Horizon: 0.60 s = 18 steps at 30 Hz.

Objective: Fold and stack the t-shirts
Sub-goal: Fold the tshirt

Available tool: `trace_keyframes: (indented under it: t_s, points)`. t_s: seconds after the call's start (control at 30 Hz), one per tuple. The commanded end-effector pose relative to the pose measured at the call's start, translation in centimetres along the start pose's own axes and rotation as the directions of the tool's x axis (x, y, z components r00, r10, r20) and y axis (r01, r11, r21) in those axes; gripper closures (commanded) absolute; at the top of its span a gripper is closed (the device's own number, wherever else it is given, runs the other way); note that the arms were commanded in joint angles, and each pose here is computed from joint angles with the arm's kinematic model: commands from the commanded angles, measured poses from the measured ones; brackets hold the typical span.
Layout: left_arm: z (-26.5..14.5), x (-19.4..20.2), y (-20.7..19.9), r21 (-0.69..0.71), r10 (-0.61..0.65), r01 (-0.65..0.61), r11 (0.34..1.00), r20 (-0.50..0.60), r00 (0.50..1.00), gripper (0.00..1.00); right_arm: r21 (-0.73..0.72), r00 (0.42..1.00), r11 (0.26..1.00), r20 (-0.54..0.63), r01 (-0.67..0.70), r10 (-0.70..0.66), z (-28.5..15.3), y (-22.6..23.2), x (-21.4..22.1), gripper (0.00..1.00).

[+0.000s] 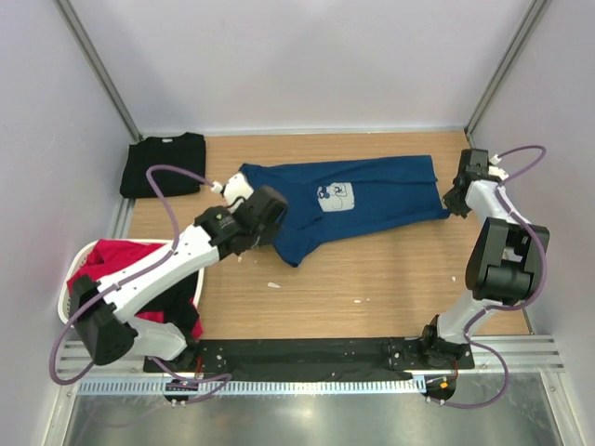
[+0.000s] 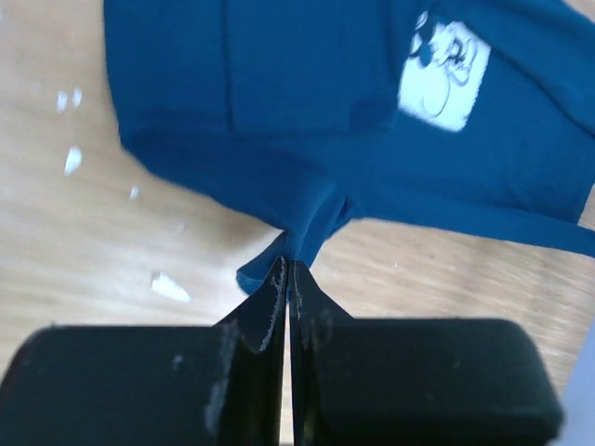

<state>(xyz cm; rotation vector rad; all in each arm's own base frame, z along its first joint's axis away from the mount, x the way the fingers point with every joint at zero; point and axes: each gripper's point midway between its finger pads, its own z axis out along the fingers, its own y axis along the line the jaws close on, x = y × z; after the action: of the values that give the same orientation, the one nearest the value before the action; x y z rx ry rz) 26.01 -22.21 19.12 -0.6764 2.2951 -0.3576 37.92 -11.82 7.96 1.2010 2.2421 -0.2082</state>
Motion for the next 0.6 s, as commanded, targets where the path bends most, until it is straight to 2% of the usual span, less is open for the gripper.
trace_keyframes:
  t_s: [0.0,0.07,0.17,0.3,0.43,0.57]
  points:
    - [1.4,-2.9,-4.2,0.068,0.206,-0.213,0.975,0.094,0.974,1.00,-0.007,0.999,0.999,-0.017,-0.032,0.031,-0.2,1.0,-0.9,0.99]
    - [2.1,-3.4,-5.4,0.083,0.315,-0.324,0.942,0.106,0.943,1.00,-0.013,0.999,0.999,-0.020,-0.043,0.042,-0.2,1.5,-1.3,0.99]
    - [3.8,-5.0,-7.1,0.094,0.366,-0.378,0.921,0.123,0.923,1.00,-0.013,0.998,0.998,-0.032,-0.057,0.057,0.1,2.1,-1.7,0.99]
    - [5.6,-9.1,-8.7,0.118,0.312,-0.336,0.934,0.182,0.932,1.00,-0.012,0.995,0.997,-0.068,-0.070,0.069,1.0,2.9,-1.5,0.99]
    - [6.8,-10.6,-11.0,0.140,0.364,-0.399,0.906,0.218,0.905,1.00,0.029,0.989,0.997,-0.129,-0.068,0.071,1.9,2.9,-0.5,0.99]
    - [8.0,-11.2,-12.2,0.130,0.378,-0.415,0.901,0.240,0.894,1.00,0.024,0.987,0.995,-0.124,-0.102,0.104,1.4,3.3,-1.0,0.99]
